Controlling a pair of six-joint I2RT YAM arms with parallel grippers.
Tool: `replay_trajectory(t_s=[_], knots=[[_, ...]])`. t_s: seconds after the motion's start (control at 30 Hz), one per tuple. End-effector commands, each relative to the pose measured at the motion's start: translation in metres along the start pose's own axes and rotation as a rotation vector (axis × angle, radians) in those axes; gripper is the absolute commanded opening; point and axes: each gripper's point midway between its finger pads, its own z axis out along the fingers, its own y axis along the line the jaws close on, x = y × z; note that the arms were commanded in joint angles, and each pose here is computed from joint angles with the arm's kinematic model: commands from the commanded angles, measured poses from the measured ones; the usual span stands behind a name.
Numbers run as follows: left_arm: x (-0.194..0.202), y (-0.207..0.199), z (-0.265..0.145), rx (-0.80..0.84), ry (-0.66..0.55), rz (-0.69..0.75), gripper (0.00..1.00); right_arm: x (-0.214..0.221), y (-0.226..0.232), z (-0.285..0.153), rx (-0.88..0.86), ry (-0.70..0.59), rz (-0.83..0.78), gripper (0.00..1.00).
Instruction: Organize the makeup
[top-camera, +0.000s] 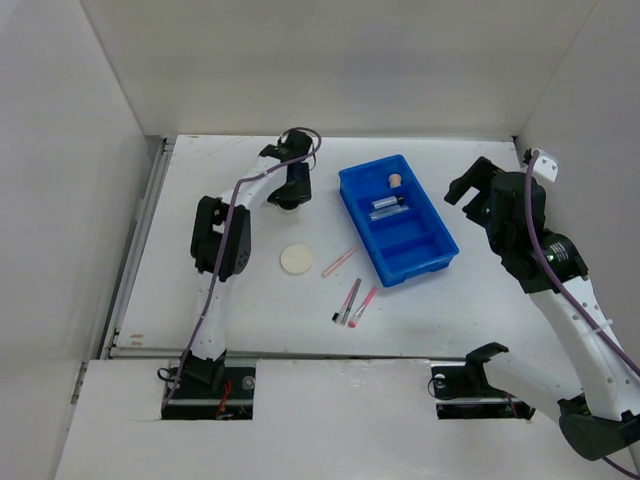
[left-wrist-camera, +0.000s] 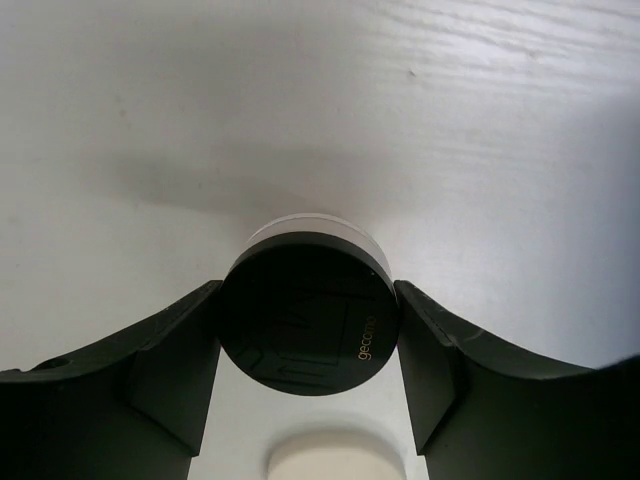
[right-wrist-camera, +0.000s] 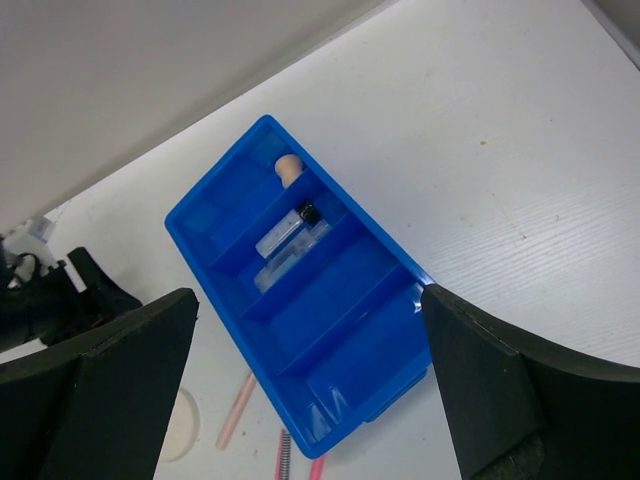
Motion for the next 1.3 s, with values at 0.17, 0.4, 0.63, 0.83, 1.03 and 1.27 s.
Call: replay_trajectory(t_s=[0.17,0.4,0.63,0.83,1.03,1.27], knots=[[-0.006,-0.076,-0.157,0.310,-0.203,0.242,0.22,-0.013,0.003,-0.003,-0.003,-0.040,0.047,1.00],[0.034,-0.183,-0.207,0.616,-0.172,0.429,0.22,-0.019,-0.004,-0.013,0.000,-0.066,0.068,1.00],[0.054,-0.246,-0.206,0.699,-0.186,0.498,0.22,-0.031,-0.018,-0.029,0.025,-0.109,0.081,1.00],[0.065,-0.262,-0.187,0.732,-0.130,0.480,0.27,-0.034,-0.027,-0.038,0.043,-0.123,0.083,1.00],[0.067,-0.266,-0.171,0.715,-0.122,0.471,0.45,-0.031,-0.028,-0.036,0.047,-0.117,0.078,1.00],[0.069,-0.270,-0.192,0.768,-0.127,0.481,0.82,-0.031,-0.028,-0.036,0.047,-0.117,0.078,1.00]])
